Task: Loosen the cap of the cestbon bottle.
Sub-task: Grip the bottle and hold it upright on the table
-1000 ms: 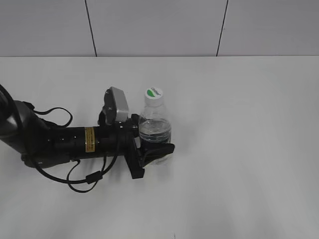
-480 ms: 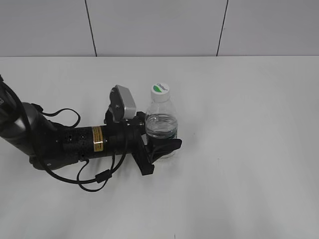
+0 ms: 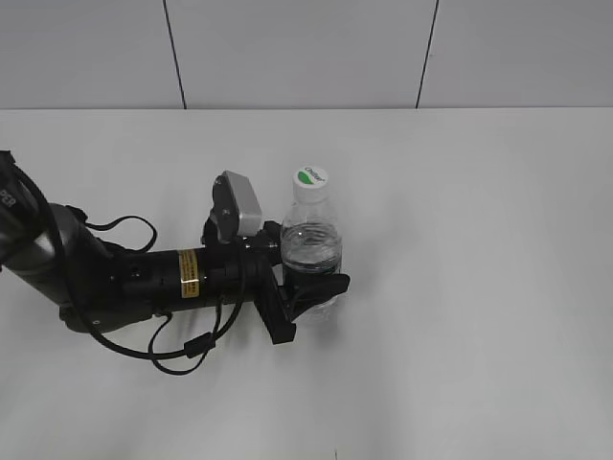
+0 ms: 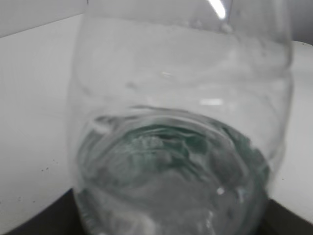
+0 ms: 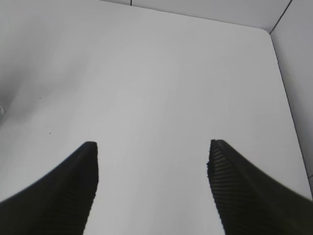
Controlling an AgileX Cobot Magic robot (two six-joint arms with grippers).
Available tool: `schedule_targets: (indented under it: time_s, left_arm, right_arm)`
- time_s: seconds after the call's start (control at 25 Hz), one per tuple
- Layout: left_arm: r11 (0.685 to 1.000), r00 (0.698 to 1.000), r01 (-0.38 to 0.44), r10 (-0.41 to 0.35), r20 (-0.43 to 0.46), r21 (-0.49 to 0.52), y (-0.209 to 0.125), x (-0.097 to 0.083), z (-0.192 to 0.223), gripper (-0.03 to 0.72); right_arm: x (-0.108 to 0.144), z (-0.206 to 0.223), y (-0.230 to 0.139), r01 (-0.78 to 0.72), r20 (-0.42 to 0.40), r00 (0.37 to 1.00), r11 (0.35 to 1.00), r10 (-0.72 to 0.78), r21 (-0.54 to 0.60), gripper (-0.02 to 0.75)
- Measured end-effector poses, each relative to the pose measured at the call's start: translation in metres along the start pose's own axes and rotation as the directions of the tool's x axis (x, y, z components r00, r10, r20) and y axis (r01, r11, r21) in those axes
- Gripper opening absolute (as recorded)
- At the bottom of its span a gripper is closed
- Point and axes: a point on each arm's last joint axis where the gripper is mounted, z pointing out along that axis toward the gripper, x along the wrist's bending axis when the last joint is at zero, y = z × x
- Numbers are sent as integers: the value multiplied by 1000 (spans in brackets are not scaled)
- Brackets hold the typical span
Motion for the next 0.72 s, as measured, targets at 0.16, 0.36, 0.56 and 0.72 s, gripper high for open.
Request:
schedule_targets:
  time_s: [0.16, 0.36, 0.56, 0.72]
  left_arm:
    - [1000, 1000, 1, -1, 0, 0, 0, 0, 0, 410]
    - [1000, 1000, 0, 0, 1, -1, 0, 0, 0, 410]
    - [1000, 1000, -2, 2, 3, -1, 0, 0, 0, 410]
    - [1000, 1000, -2, 2, 4, -2, 0, 0, 0, 410]
  right_arm:
    - [-11, 31, 39, 21, -18, 1000, 998, -20, 58, 533]
    - [-25, 79, 99, 11, -50, 999, 994, -5, 113, 533]
    - [-38, 117, 151, 4, -68, 998, 991, 5, 135, 533]
    - [-42, 158, 169, 7, -108, 994, 967, 21, 255, 533]
